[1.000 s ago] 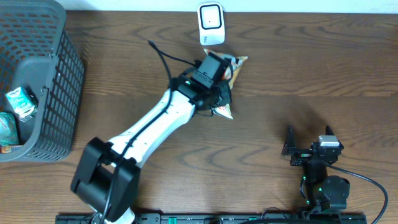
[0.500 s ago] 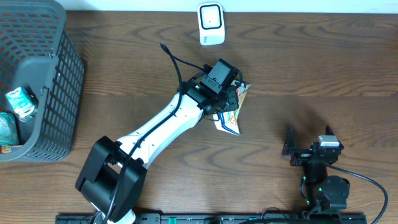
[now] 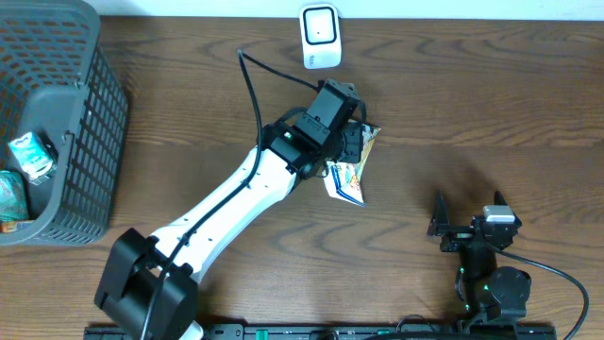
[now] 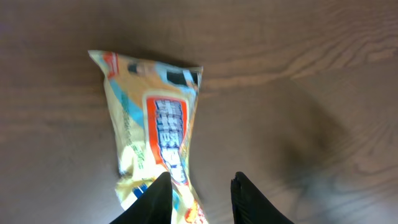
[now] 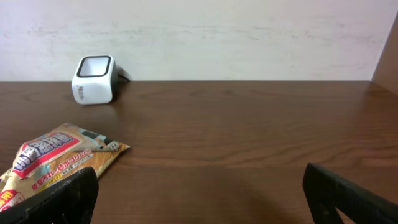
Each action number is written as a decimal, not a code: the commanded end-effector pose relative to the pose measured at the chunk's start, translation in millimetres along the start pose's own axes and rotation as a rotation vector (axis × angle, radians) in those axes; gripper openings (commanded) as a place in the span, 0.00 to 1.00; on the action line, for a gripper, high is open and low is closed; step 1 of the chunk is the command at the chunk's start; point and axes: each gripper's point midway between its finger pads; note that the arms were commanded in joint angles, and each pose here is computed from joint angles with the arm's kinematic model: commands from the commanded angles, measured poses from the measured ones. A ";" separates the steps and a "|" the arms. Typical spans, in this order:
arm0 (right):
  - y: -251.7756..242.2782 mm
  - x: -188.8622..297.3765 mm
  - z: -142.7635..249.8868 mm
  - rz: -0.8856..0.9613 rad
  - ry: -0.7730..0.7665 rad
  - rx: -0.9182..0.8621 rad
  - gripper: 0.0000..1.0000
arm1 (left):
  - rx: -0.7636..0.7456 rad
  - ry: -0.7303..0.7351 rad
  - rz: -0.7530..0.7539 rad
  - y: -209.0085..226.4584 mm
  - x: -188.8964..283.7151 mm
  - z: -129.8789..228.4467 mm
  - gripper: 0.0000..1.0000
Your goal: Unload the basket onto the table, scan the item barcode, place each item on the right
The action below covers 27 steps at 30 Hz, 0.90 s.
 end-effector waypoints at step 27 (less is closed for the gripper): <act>-1.5 0.2 0.9 0.006 0.002 -0.004 0.99 | -0.248 0.157 -0.276 70.8 -125.9 60.1 0.12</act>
Point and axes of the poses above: each gripper's point midway between its finger pads, its own x axis back along the fingers, its own y axis along the line the jaws close on, z = x × y, and after that the axes turned 8 degrees about x, right-handed
